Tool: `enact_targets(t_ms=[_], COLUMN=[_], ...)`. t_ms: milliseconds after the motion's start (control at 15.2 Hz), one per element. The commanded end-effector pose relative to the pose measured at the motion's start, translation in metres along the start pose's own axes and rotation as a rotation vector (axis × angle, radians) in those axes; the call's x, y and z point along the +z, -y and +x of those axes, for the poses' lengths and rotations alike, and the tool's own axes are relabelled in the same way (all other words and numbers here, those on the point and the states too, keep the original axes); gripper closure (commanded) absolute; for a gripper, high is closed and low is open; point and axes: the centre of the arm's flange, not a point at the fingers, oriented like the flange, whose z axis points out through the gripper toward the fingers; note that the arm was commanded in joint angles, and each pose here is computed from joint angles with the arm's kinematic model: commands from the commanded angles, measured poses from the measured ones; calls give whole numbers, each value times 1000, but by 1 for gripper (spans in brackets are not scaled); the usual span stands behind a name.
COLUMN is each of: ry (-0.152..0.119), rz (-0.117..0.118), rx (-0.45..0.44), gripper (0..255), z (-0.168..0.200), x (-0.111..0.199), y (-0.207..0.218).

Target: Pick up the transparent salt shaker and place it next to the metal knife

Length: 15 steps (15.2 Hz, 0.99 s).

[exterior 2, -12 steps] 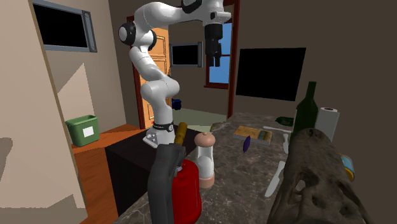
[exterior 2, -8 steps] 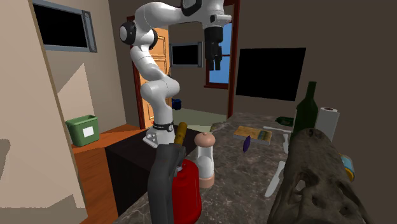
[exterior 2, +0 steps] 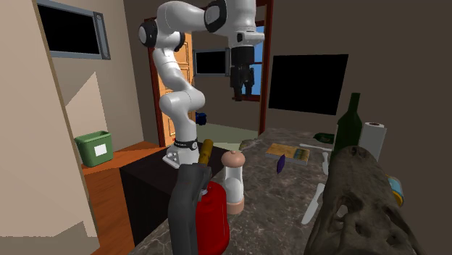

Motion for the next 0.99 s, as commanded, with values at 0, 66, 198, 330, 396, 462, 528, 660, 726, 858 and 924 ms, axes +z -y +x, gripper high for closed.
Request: enact_targets(t_ms=[0, 66, 198, 330, 396, 462, 528, 660, 726, 858, 924], ry=[-1, 0, 1, 2, 2, 3, 3, 4, 5, 5, 5], rz=[2, 3, 6, 8, 9, 11, 12, 15, 16, 18, 18], rx=[14, 21, 35, 49, 57, 64, 71, 85, 92, 103, 103], gripper=[0, 0, 0, 0, 0, 0, 0, 0, 0, 0, 0], z=[5, 8, 14, 19, 22, 24, 27, 32, 34, 37, 37], x=[15, 23, 40, 56, 64, 72, 80, 96, 104, 118, 123], y=[-19, -30, -50, -71, -81, -91, -102, -123, -133, -150, -150])
